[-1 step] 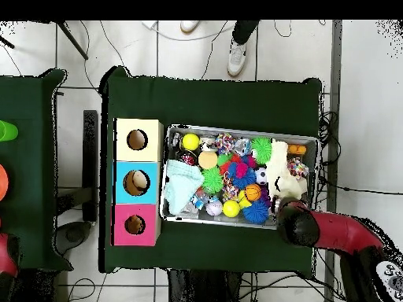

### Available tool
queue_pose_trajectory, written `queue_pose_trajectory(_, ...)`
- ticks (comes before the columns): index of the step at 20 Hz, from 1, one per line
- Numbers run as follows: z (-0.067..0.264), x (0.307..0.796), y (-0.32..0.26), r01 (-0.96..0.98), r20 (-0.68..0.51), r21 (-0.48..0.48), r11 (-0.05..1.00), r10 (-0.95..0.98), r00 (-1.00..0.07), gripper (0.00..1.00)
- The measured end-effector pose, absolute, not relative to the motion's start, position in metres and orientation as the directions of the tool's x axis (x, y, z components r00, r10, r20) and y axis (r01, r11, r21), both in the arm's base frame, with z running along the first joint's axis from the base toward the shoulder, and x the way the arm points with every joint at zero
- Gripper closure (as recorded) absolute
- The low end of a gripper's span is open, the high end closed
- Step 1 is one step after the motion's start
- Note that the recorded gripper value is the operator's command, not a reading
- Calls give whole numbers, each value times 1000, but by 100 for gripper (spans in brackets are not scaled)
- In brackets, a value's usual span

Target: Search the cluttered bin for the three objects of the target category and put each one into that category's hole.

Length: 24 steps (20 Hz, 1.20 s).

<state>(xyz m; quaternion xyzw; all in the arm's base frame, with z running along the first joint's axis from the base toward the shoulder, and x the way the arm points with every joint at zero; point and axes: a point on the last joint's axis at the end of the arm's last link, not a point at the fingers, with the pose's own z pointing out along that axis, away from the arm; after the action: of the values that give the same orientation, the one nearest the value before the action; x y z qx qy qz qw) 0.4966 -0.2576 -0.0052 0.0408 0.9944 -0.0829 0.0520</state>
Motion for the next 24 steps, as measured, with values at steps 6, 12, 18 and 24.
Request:
queue_pose_trajectory(6,-6,489,-274,125,-115,-155,980,107,-988,0)
queue_pose_trajectory(12,-11,488,-276,135,-132,-144,980,116,-985,0)
queue_pose_trajectory(18,-12,488,-276,134,-134,-143,980,115,-984,0)
queue_pose_trajectory(24,-16,488,-275,130,-156,-140,982,108,-982,0)
